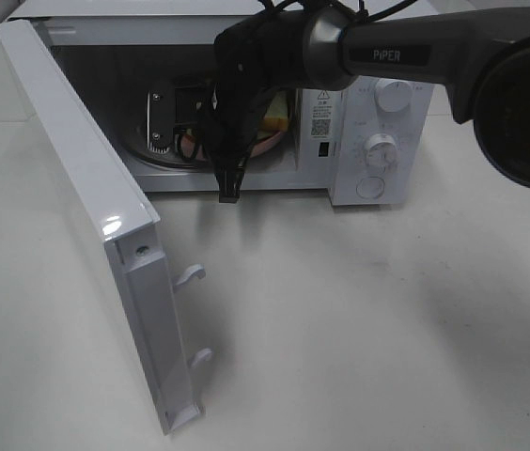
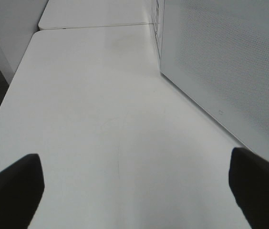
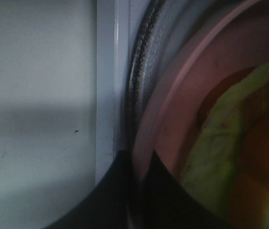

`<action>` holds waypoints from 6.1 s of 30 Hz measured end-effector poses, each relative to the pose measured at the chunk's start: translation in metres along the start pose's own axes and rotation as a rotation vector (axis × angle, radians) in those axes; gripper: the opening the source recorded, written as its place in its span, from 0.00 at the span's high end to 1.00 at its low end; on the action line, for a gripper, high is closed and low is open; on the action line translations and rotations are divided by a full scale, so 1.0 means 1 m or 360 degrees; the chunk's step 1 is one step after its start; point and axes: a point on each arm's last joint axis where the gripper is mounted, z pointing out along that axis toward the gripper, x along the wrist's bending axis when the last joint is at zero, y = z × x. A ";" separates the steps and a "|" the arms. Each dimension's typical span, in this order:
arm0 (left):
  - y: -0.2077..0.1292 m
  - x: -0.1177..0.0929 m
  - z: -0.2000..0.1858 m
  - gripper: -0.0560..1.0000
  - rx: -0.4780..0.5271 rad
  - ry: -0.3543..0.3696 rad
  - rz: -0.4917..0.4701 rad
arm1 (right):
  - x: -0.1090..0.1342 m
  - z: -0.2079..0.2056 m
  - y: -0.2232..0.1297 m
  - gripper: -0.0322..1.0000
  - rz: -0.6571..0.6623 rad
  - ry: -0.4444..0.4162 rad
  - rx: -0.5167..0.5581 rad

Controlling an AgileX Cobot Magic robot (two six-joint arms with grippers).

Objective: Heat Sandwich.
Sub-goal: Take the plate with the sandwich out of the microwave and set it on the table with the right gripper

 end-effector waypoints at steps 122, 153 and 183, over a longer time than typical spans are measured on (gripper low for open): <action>0.000 0.000 0.000 0.01 0.0000 0.0000 0.0000 | 0.198 -0.251 -0.138 0.92 -0.0319 0.0332 -0.0075; 0.000 0.000 0.000 0.01 0.0000 0.0000 0.0000 | 0.222 -0.279 -0.191 0.92 0.0669 0.0171 0.0624; 0.000 0.000 0.000 0.01 0.0000 0.0000 0.0000 | 0.186 -0.226 -0.177 0.92 0.1230 -0.0033 0.0964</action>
